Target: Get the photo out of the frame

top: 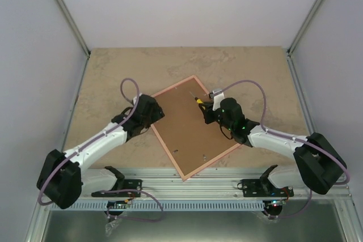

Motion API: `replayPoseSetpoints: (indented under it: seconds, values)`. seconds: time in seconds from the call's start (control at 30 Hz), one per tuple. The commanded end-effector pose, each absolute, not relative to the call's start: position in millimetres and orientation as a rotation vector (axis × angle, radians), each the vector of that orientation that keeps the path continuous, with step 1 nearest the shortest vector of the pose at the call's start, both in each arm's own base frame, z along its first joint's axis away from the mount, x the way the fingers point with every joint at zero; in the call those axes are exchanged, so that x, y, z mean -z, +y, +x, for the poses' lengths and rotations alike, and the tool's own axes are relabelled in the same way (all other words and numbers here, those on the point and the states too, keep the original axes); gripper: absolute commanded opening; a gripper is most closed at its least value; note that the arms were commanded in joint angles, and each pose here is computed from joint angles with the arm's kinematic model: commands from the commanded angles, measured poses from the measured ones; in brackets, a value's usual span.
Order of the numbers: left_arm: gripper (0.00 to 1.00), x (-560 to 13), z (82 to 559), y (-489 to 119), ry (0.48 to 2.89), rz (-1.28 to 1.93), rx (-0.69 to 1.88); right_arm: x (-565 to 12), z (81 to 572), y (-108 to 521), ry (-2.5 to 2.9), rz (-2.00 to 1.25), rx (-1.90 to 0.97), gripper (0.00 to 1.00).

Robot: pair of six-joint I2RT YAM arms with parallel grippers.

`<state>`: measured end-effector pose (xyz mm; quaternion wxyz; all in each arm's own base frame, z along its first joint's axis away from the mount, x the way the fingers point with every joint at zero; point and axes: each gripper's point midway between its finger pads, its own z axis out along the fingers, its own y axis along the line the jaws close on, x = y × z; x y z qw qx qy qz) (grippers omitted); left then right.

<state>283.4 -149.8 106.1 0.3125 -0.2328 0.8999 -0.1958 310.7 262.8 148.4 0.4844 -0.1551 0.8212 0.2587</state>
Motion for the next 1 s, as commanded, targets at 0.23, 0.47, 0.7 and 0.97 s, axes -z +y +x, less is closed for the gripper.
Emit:
replayPoseSetpoints:
  seconds: [0.23,0.47,0.7,0.97]
  values:
    - [0.8,-121.1,371.6,-144.6,2.554,-0.023,0.17,-159.9,311.1,248.3,1.935,-0.375,-0.583,0.01]
    - [0.82,-100.3,426.4,-177.9,2.596,0.203,0.231,-161.2,310.3,246.2,1.92,-0.374,-0.578,0.01]
    - [0.82,-72.7,455.7,-183.8,2.657,0.356,0.24,-161.5,310.1,246.1,1.914,-0.376,-0.578,0.0]
    - [0.79,-49.1,463.3,-183.6,2.709,0.473,0.254,-162.1,309.2,246.5,1.912,-0.379,-0.583,0.0]
